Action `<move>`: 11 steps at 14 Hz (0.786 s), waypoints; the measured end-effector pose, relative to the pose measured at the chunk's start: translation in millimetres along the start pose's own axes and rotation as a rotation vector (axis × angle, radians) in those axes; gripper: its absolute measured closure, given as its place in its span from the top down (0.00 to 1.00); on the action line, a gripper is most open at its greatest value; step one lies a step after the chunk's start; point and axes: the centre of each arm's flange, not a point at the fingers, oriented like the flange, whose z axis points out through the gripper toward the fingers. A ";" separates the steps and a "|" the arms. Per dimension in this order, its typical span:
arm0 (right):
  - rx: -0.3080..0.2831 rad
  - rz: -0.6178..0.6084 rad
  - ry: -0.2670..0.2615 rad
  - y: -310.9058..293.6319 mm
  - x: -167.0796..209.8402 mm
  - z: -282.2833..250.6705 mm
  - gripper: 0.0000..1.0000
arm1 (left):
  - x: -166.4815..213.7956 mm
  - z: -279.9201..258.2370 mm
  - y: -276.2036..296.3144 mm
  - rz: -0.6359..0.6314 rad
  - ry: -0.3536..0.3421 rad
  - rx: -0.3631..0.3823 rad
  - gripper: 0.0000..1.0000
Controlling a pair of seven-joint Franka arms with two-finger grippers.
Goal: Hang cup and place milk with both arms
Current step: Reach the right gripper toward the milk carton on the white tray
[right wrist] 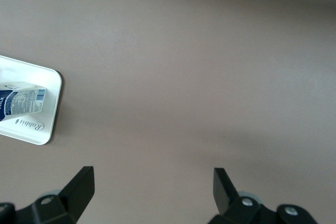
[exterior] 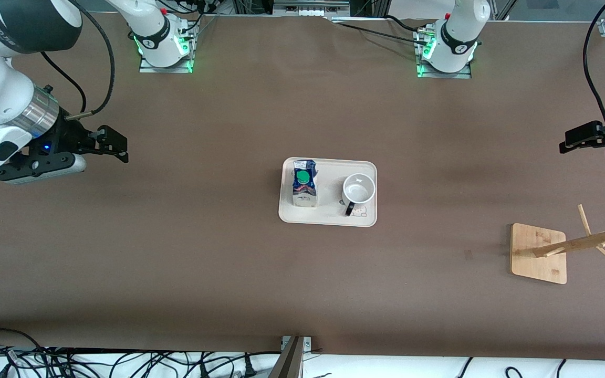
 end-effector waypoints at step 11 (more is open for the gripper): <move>0.002 -0.002 -0.011 -0.2 1.7 8.8 1.00 | 0.8 1.1 1.4 0.003 -0.002 0.000 1.00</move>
